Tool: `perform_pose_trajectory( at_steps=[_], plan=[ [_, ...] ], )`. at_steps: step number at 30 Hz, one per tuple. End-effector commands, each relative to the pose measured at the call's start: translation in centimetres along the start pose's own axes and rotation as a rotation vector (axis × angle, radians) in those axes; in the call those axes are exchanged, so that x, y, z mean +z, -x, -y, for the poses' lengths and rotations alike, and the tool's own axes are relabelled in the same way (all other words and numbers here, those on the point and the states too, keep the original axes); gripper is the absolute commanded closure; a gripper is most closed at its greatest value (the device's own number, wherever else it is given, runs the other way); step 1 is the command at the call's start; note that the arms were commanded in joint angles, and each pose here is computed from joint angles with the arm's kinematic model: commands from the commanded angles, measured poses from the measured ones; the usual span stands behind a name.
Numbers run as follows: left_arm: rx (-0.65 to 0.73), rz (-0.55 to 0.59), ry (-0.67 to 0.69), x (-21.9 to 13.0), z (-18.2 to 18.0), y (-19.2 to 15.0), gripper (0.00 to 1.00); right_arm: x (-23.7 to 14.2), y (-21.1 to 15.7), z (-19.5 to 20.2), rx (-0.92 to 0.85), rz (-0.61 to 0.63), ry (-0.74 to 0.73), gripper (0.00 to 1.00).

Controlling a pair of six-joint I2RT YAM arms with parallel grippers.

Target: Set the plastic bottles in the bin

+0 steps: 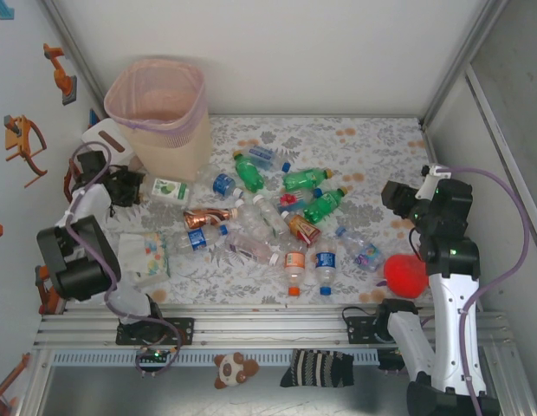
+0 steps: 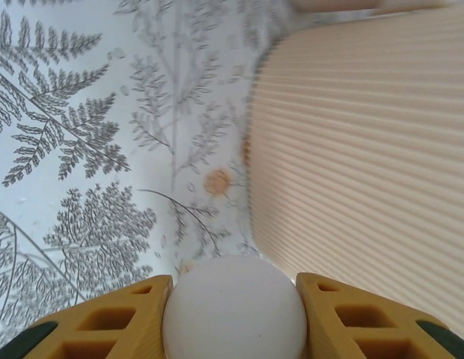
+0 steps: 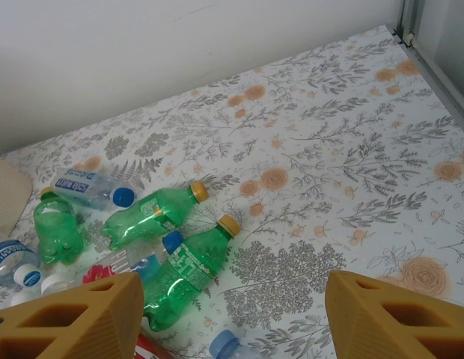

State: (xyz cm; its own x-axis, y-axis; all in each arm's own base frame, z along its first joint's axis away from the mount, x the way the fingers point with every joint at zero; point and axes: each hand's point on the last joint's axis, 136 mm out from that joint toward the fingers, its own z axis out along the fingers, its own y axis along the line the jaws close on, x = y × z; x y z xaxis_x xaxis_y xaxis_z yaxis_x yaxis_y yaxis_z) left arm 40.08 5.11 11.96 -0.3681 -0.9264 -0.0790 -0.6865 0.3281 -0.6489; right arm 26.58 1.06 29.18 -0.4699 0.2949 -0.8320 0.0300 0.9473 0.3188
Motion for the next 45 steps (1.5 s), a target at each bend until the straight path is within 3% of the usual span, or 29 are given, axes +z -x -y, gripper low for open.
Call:
perform_pose_trajectory(
  at_steps=[1, 16, 25, 34, 45],
  plan=[
    [0.16, 0.06, -0.015, -3.7, 0.8, -0.2, 0.6, -0.6, 0.1, -0.5, -0.014, 0.0, 0.025, 0.36],
    [0.776, 0.351, -0.44, -21.3, 12.4, -4.2, 0.67, -0.2, 1.2, -1.3, -0.024, 0.005, 0.06, 0.36],
    [1.069, 0.506, -0.581, -27.7, 20.6, -6.1, 0.73, 0.1, 2.3, -1.8, -0.027, 0.016, 0.075, 0.36],
    [1.273, 0.637, -0.653, -27.6, 27.8, -5.2, 0.79, 0.1, 2.7, -1.6, -0.021, 0.026, 0.065, 0.37],
    [1.365, 0.669, -0.576, -21.5, 32.7, -1.7, 0.79, 0.3, 2.5, -1.1, -0.013, 0.025, 0.039, 0.37]
  ],
)
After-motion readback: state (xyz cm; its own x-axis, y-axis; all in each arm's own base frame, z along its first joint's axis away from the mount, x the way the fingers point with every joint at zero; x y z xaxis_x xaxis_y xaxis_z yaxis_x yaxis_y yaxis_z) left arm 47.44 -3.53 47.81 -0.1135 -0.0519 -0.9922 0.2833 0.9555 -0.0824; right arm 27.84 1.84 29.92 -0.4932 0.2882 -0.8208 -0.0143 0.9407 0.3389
